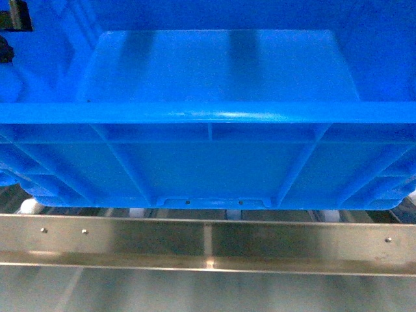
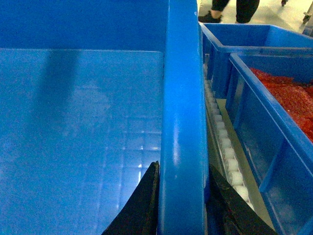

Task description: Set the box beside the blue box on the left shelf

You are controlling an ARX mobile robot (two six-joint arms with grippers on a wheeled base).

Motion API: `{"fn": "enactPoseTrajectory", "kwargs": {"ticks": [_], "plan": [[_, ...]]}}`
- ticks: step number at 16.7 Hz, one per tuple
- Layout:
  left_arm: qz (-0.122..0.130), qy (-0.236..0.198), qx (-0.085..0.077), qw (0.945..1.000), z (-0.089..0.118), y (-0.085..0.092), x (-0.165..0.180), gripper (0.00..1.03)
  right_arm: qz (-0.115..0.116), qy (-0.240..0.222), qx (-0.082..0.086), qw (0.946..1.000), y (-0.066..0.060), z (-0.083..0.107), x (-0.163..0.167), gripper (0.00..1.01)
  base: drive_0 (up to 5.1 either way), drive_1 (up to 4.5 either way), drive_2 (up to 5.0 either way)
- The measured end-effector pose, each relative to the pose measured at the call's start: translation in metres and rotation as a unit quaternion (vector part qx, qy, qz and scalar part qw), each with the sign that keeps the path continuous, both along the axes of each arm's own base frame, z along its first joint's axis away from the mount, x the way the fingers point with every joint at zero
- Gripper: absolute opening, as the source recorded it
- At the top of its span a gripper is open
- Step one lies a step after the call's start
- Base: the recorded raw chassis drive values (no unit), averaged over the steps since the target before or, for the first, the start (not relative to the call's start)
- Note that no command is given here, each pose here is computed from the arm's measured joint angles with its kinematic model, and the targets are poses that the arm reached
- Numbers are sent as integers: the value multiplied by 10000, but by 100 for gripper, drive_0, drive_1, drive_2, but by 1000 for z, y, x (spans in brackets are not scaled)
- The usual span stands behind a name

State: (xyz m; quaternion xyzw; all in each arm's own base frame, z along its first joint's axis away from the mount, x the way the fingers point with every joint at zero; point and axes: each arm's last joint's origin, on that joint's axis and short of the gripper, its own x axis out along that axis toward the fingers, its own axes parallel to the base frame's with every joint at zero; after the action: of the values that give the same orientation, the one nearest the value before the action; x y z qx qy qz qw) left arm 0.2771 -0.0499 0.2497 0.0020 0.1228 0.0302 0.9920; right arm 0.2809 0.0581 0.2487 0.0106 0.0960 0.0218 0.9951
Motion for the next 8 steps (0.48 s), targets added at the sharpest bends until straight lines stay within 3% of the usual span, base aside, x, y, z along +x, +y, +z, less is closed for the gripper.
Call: {"fn": "enactPoseTrajectory", "kwargs": {"ticks": [4, 8], "plan": [[-1, -13, -5, 10000, 0, 0, 0, 16, 0, -9, 2, 10000, 0, 0, 0, 21, -7, 426, -441], [-12, 15, -6, 10000, -1, 0, 0, 16, -2, 2, -1, 10000, 0, 0, 0, 21, 0, 39, -40]]}}
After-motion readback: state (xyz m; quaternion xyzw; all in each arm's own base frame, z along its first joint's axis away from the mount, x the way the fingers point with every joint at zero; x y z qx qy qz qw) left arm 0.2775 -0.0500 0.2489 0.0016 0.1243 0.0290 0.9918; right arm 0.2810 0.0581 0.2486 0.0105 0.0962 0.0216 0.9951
